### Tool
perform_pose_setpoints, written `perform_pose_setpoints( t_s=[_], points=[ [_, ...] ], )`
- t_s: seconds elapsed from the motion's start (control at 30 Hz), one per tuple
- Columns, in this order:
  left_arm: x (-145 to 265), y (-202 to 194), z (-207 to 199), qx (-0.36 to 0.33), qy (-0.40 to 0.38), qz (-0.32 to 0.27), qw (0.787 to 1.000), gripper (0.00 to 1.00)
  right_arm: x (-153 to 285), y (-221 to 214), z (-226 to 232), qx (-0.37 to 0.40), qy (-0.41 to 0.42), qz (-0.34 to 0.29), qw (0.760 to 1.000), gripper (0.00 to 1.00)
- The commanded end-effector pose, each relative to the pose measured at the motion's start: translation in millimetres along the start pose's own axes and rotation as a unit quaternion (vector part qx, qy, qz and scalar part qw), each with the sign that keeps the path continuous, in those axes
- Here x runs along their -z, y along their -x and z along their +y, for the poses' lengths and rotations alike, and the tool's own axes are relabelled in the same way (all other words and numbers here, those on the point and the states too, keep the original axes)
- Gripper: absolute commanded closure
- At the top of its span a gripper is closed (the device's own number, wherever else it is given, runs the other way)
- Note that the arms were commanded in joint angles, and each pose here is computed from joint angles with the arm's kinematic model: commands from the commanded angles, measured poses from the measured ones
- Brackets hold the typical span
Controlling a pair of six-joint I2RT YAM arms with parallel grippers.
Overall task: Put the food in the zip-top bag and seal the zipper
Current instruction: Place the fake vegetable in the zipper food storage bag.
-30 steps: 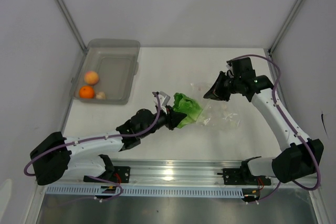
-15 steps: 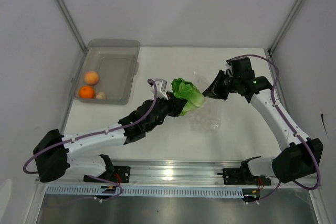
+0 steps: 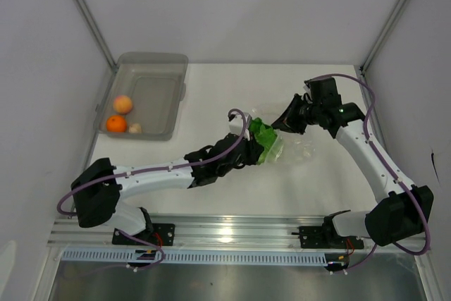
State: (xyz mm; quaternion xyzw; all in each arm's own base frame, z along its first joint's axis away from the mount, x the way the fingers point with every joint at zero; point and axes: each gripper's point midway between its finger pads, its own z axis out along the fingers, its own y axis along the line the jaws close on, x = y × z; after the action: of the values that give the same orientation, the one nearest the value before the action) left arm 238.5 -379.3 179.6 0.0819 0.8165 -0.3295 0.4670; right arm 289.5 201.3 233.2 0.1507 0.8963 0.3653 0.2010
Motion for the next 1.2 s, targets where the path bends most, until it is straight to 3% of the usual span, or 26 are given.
perform_pose_setpoints(
  t_s=[0.0,0.17,0.23,0.27,0.3,0.37,0.63,0.73,0.9,1.17],
  points=[
    [5,18,-19,0.014,-0.023,-0.021,0.999,0.99,8,1,21,0.002,0.037,0.002,0.999,1.0],
    [12,32,-11,0.018,0.007,-0.063,0.998,0.98,15,5,28,0.003,0.044,-0.005,0.999,1.0],
    [9,41,-17,0.017,0.012,-0.063,0.998,0.91,16,5,29,0.003,0.047,-0.005,0.999,1.0],
    [2,22,-8,-0.002,0.033,-0.027,0.999,0.91,16,4,30,0.003,0.049,-0.003,0.999,1.0],
    [0,40,-29,0.003,0.015,-0.027,1.0,0.94,16,3,30,0.003,0.05,-0.001,0.999,1.0],
    [-10,17,-22,-0.009,0.043,0.024,0.999,0.99,17,2,30,0.004,0.051,0.002,0.999,1.0],
    [-13,5,-26,0.046,0.045,0.112,0.992,1.0,22,-1,35,0.013,0.063,0.004,0.998,1.0],
    [-17,-8,-5,0.059,0.084,0.16,0.982,0.99,21,-2,32,0.017,0.057,0.004,0.998,1.0],
    [-29,-3,4,0.092,0.075,0.183,0.976,0.99,20,-7,31,0.024,0.056,0.011,0.998,1.0],
    [-39,16,0,0.078,0.048,0.197,0.976,0.95,12,-19,18,0.042,0.027,0.026,0.998,1.0]
  ],
)
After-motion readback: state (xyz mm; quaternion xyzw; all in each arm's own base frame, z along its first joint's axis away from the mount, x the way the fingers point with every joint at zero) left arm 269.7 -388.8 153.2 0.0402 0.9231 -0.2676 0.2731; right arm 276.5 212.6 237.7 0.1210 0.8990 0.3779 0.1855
